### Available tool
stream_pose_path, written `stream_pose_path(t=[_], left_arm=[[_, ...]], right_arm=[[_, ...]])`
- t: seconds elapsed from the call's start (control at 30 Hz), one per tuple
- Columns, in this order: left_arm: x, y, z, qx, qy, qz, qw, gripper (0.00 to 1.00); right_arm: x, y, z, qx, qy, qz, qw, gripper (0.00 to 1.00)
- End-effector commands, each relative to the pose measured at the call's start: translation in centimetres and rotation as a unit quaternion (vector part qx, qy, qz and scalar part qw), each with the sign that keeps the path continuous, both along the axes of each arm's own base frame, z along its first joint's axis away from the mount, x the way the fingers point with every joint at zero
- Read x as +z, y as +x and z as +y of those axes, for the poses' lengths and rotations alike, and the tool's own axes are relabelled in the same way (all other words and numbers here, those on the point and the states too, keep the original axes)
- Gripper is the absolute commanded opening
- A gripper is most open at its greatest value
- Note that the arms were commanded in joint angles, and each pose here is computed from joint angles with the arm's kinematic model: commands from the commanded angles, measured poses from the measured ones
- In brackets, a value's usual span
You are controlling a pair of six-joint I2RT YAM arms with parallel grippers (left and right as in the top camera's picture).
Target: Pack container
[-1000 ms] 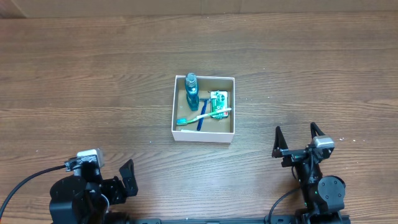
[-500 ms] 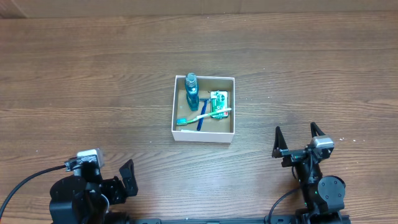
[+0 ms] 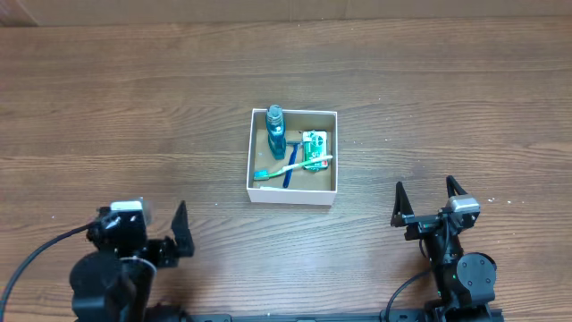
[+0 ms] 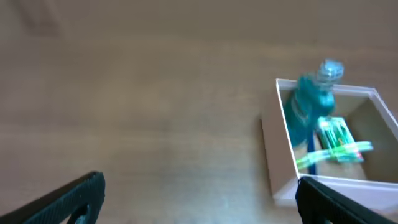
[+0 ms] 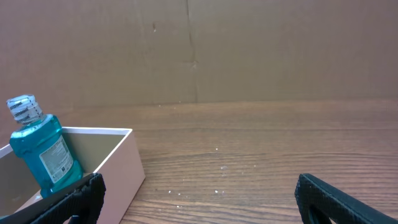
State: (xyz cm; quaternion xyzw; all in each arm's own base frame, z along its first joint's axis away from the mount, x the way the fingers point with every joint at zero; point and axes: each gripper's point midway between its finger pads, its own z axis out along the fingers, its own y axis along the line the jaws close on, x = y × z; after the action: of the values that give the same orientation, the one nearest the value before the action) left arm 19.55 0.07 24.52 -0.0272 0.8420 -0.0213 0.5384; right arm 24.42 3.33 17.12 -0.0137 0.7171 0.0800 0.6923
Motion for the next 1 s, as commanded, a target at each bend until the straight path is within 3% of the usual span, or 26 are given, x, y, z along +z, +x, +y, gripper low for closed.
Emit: stream_pose_path(t=[0.0, 0.13, 0.23, 0.33, 0.4, 0.97], left_arm=[[-2.2, 1.7, 0.5, -0.009, 0.054, -0.063, 0.997, 1.0], [-2.9, 3.6, 0.5, -0.005, 0.06, -0.181, 0.982, 1.0], [-4.1, 4.3, 0.4, -0.006, 0.061, -0.22, 0.974, 1.0], [-6.3, 4.8, 0.5, -0.005, 0.061, -0.208, 0.976, 1.0], [-9.0, 5.0, 0.4, 0.0, 0.026, -0.175, 0.984, 1.0], [-8.9, 5.1, 0.5, 0.002, 0.028, -0.178, 0.984, 1.0]], right_arm=[[-0.1, 0.0, 0.0, 0.0, -0.002, -0.003, 1.0, 1.0], [-0.1, 0.0, 0.0, 0.0, -0.002, -0.003, 1.0, 1.0], [-0.1, 0.0, 0.0, 0.0, -0.002, -0.003, 1.0, 1.0], [-0.1, 0.0, 0.0, 0.0, -0.002, -0.003, 1.0, 1.0], [-0.1, 0.0, 0.0, 0.0, -0.002, -0.003, 1.0, 1.0], [-0.1, 0.0, 0.0, 0.0, -0.002, -0.003, 1.0, 1.0]])
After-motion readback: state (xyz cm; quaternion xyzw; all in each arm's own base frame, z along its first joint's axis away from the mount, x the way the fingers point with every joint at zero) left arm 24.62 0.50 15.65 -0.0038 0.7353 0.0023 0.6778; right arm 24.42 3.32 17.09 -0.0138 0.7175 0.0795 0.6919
